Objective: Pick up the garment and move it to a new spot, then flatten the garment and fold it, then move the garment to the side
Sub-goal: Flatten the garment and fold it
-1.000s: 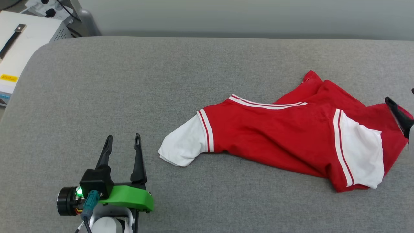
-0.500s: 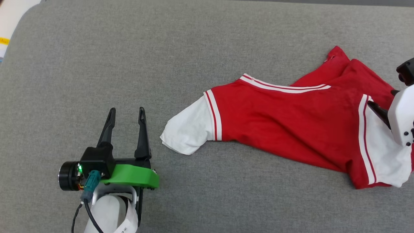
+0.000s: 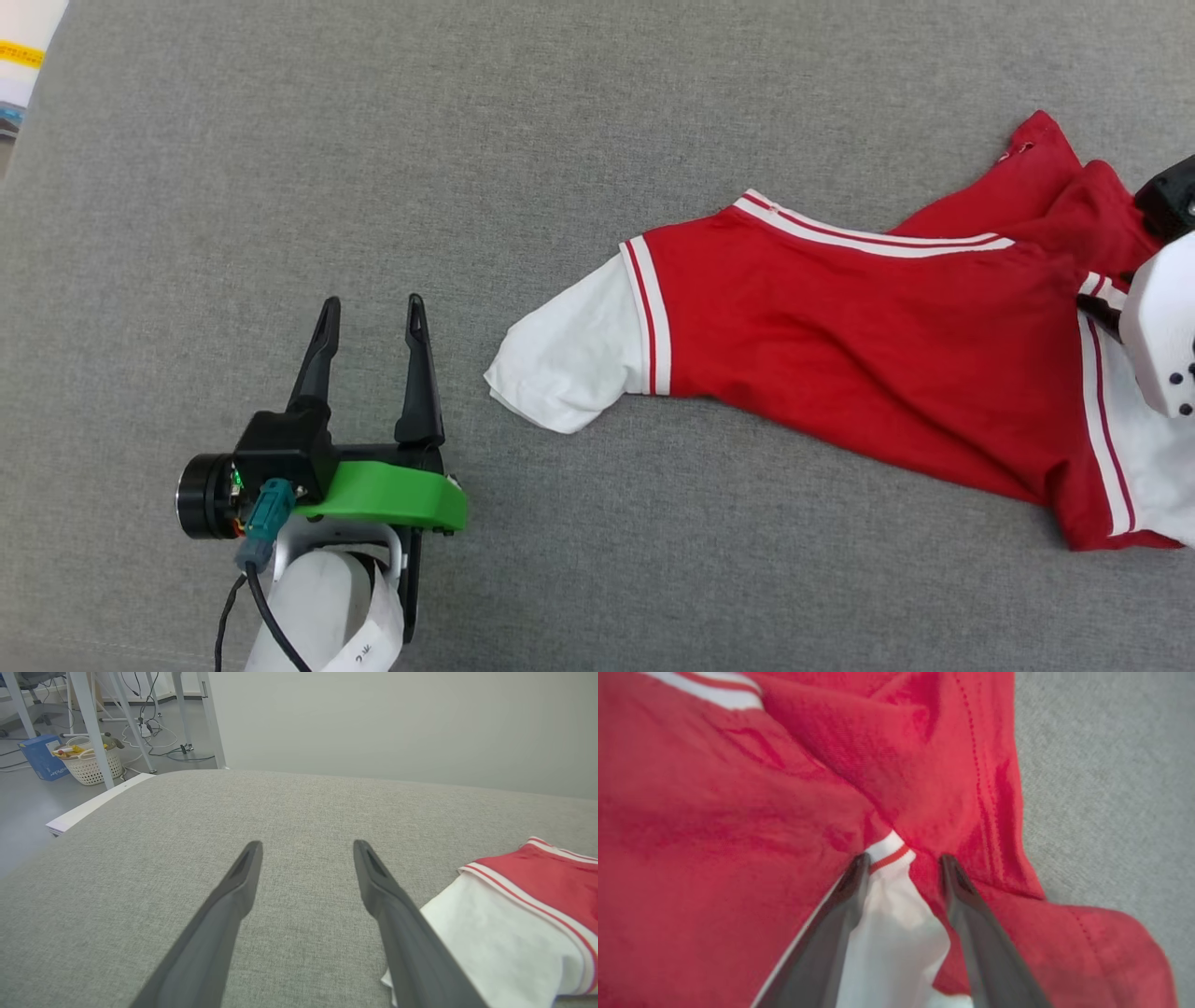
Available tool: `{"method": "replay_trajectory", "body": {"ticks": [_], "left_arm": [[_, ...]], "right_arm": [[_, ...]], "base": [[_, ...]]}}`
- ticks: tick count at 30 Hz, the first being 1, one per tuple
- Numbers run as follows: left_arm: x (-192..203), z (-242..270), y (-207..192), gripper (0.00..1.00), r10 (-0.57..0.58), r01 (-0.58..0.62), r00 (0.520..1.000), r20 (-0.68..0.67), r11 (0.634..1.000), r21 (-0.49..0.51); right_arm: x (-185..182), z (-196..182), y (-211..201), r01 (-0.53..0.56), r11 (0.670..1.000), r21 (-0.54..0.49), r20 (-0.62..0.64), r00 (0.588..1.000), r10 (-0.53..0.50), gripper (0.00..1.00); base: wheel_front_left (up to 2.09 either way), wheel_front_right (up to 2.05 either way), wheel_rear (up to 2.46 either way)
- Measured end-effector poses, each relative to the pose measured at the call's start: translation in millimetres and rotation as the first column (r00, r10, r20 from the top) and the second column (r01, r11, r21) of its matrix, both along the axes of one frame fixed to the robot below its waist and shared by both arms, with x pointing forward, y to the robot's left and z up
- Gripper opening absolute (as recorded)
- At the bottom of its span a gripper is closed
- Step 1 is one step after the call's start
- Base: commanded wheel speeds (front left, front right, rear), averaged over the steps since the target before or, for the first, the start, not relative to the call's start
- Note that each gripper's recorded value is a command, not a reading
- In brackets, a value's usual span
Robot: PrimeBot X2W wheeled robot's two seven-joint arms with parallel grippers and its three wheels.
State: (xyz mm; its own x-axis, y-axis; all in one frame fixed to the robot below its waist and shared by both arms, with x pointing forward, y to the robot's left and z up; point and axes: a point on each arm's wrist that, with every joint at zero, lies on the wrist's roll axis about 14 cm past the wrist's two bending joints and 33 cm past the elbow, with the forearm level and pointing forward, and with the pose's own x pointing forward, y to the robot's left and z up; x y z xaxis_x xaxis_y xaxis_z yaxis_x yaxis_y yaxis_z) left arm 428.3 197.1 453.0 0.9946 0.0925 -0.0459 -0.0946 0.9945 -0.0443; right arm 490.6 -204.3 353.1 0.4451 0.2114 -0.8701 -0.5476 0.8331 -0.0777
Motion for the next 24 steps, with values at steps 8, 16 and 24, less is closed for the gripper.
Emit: {"method": "replay_trajectory", "body": {"ticks": [8,16,24], "left_arm": [[-3,12,1,1.0,0.006,-0.006,1.0,0.029,1.0,-0.007],[-8,23,3,1.0,0.019,-0.018,0.998,0.054,1.0,-0.012],[-18,29,3,1.0,0.025,-0.024,0.998,0.064,1.0,-0.016]], "right_arm": [[42,51,20,-0.032,0.995,0.093,0.235,0.972,0.01,0.0],[92,134,24,-0.05,0.985,0.165,0.504,0.863,-0.041,0.0],[73,141,21,-0.086,0.983,0.165,0.55,0.835,-0.019,0.0]], "base": [[0.0,0.0,0.0],[0.0,0.0,0.0],[0.0,0.0,0.0]]}}
